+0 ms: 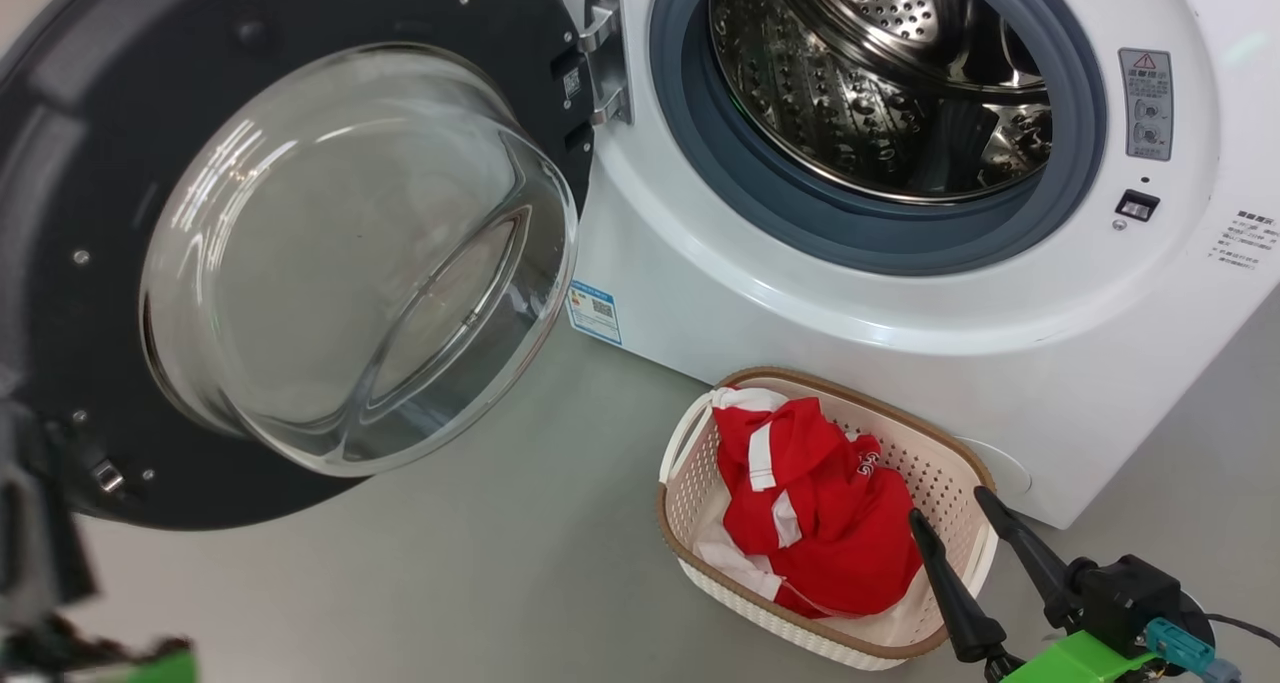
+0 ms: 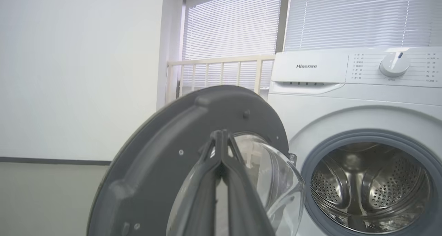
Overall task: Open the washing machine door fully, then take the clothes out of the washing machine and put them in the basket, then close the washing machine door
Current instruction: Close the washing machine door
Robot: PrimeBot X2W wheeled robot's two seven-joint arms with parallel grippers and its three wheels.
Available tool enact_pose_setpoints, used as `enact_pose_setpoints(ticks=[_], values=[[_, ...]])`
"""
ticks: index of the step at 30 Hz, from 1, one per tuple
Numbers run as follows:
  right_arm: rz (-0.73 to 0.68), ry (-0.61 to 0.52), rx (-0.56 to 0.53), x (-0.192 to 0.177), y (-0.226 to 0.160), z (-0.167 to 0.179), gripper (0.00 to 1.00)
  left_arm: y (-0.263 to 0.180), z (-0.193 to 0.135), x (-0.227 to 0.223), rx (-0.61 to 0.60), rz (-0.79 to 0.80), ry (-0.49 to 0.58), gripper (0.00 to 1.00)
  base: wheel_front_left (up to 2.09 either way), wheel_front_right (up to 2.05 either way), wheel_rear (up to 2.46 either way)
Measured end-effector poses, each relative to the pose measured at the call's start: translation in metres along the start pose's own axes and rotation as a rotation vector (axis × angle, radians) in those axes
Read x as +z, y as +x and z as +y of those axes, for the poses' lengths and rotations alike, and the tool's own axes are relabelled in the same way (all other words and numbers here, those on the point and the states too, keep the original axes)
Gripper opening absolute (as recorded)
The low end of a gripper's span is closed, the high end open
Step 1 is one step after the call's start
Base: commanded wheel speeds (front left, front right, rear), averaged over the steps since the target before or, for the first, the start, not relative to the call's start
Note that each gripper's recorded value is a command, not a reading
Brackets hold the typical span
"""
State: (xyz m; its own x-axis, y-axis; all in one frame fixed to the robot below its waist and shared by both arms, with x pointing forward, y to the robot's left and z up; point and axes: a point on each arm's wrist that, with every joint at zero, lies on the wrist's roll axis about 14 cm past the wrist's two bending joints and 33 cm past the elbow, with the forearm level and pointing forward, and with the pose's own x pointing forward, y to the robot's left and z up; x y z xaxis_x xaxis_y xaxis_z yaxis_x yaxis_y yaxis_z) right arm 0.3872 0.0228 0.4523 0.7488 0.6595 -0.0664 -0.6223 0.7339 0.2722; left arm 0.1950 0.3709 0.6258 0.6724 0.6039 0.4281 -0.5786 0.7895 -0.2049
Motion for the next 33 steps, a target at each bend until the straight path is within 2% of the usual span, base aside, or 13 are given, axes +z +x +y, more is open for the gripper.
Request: enact_pose_setpoints(ticks=[6, 9, 14, 18, 21, 24, 33], values=[[0.000, 0.009, -0.015, -0.001, 0.001, -0.006, 1.00, 0.042, 0.026, 0.060, 0.017, -0.211, 0.050, 0.00, 0.00, 0.00, 0.00], [-0.003, 0.013, -0.019, -0.001, 0.002, -0.008, 1.00, 0.063, 0.037, 0.081, 0.025, -0.282, 0.032, 0.00, 0.00, 0.00, 0.00], [-0.001, 0.023, -0.035, -0.003, 0.004, -0.015, 1.00, 0.095, 0.053, 0.097, 0.018, -0.308, -0.004, 0.00, 0.00, 0.00, 0.00], [-0.001, 0.022, -0.044, -0.004, 0.005, -0.020, 1.00, 0.113, 0.074, 0.092, 0.062, -0.276, -0.080, 0.00, 0.00, 0.00, 0.00], [0.006, 0.032, -0.048, -0.008, 0.007, -0.022, 1.00, 0.137, 0.098, 0.071, 0.119, -0.142, -0.198, 0.00, 0.00, 0.00, 0.00], [0.009, 0.037, -0.051, -0.010, 0.008, -0.024, 1.00, 0.145, 0.104, 0.057, 0.134, -0.060, -0.231, 0.00, 0.00, 0.00, 0.00], [0.030, 0.049, -0.060, -0.020, 0.012, -0.033, 1.00, 0.144, 0.111, -0.036, 0.209, 0.391, -0.384, 0.00, 0.00, 0.00, 0.00]])
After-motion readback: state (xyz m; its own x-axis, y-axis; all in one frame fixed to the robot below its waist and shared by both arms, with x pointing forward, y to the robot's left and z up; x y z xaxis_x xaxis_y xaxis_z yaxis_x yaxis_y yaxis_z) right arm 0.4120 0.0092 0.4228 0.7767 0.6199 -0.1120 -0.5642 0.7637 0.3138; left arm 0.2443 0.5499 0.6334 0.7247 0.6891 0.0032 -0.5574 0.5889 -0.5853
